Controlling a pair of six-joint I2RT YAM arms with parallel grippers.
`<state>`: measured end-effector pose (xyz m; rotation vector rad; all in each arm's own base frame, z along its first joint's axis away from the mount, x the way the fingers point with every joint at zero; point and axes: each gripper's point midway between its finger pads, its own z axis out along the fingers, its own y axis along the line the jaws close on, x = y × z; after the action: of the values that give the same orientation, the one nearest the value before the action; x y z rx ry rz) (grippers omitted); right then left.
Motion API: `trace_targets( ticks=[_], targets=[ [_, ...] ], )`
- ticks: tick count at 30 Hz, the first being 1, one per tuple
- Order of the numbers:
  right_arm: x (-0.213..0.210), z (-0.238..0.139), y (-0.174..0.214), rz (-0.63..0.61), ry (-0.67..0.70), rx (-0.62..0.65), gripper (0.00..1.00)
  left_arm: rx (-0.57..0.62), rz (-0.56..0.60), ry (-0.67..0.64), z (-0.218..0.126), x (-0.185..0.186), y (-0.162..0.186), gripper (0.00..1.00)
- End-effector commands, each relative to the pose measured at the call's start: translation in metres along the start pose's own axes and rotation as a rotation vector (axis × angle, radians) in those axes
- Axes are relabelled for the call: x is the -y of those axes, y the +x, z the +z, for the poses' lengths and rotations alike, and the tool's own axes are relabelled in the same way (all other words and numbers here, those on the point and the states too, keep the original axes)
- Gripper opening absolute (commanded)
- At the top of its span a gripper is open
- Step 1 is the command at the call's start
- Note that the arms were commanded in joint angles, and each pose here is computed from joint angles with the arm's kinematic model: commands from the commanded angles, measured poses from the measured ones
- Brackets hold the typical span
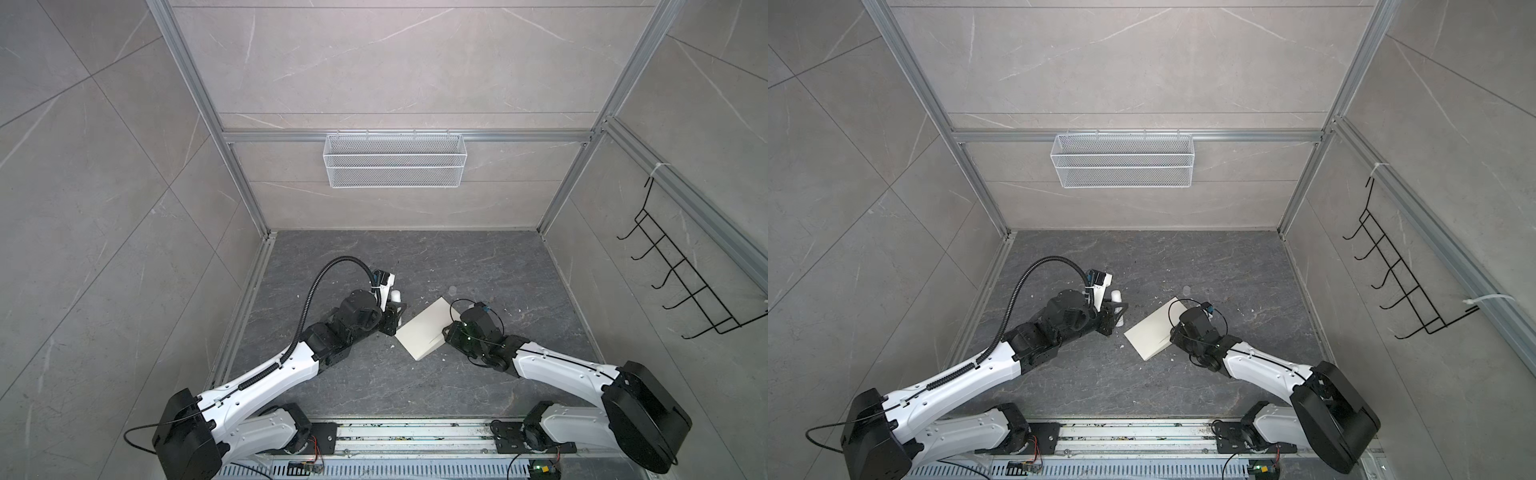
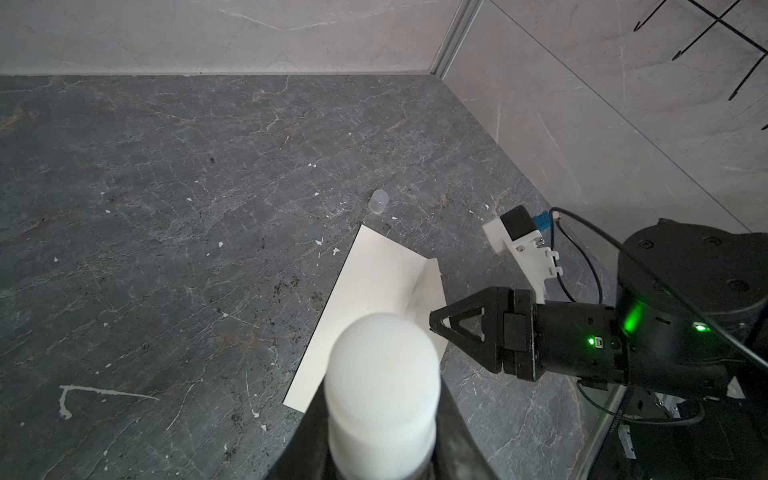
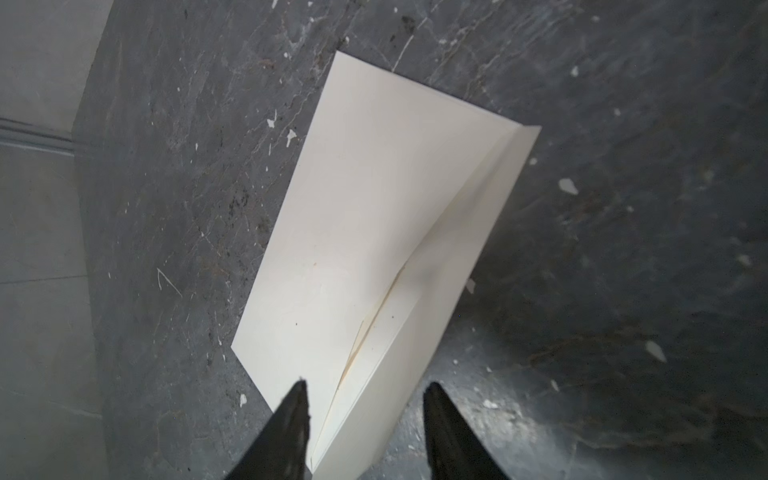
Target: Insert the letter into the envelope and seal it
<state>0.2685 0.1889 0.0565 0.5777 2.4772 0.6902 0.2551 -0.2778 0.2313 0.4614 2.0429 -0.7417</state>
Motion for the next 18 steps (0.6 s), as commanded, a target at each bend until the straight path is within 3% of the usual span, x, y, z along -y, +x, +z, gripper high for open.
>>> trace_targets(
  ticks=[1, 10, 18],
  targets=[
    [-0.003, 0.004, -0.003, -0.026, 0.012, -0.008, 0.38, 0.041, 0.024, 0.006, -0.006, 0.002, -0.01, 0.0],
    [-0.009, 0.006, -0.005, -0.191, 0.057, -0.06, 0.02, 0.028, 0.023, -0.02, -0.001, -0.004, -0.005, 0.0],
    [-0.03, -0.009, -0.014, -0.436, 0.083, -0.123, 0.0, 0.011, 0.01, -0.038, 0.004, -0.009, 0.002, 0.0]
  ],
)
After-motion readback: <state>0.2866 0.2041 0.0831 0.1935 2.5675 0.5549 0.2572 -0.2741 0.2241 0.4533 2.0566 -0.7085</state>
